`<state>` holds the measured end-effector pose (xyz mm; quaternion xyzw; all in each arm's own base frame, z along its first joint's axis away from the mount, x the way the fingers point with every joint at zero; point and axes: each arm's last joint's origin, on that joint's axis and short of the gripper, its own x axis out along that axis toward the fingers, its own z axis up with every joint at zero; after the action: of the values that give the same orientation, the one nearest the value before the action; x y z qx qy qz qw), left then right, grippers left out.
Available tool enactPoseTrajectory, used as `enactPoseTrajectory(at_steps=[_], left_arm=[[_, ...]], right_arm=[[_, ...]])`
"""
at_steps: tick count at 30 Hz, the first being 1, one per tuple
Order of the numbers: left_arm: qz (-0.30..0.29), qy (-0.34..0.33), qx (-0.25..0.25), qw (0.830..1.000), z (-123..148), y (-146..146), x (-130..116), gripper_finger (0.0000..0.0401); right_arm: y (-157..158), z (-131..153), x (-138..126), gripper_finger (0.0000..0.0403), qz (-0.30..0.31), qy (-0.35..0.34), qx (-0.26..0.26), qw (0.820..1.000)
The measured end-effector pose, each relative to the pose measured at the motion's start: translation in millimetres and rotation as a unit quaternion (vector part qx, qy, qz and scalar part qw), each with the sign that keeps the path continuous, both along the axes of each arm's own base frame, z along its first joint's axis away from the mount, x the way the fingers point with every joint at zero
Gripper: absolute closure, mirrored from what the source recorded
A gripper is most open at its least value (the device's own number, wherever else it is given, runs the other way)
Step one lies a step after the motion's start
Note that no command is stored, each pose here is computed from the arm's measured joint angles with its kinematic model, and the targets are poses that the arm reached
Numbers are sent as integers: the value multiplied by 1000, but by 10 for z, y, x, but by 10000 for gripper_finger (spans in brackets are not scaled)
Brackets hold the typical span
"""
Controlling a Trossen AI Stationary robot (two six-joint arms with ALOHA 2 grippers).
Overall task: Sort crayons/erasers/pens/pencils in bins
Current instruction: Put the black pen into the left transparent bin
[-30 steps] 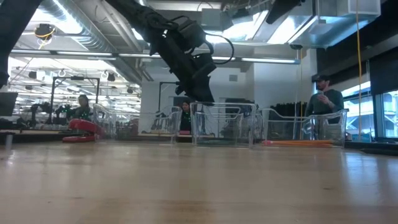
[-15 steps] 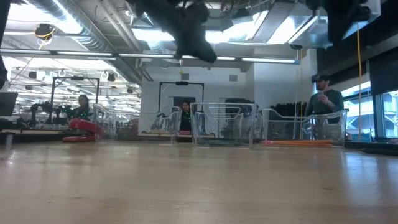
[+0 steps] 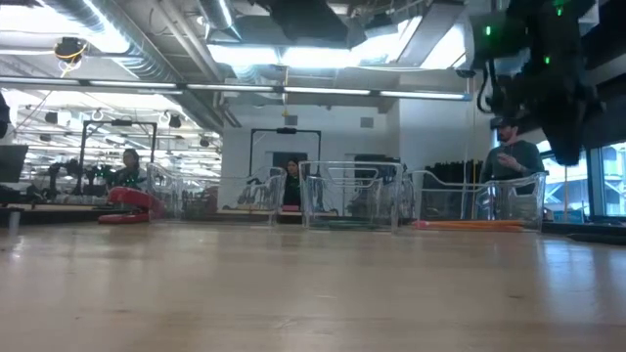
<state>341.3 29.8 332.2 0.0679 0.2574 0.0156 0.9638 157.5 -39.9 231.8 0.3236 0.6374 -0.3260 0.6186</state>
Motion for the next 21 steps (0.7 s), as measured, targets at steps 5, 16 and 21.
enactPoseTrajectory(at_steps=[5,16,21], left_arm=[[-21,-1,-2,1000,8,-150,4,325],[-15,-6,-22,1000,14,-201,9,325],[-15,-6,-23,1000,14,-198,9,325]], right_arm=[[-114,-253,-91,260,-39,13,4,999],[-281,-687,-278,260,-97,6,13,995],[-300,-787,-345,260,-105,10,16,994]])
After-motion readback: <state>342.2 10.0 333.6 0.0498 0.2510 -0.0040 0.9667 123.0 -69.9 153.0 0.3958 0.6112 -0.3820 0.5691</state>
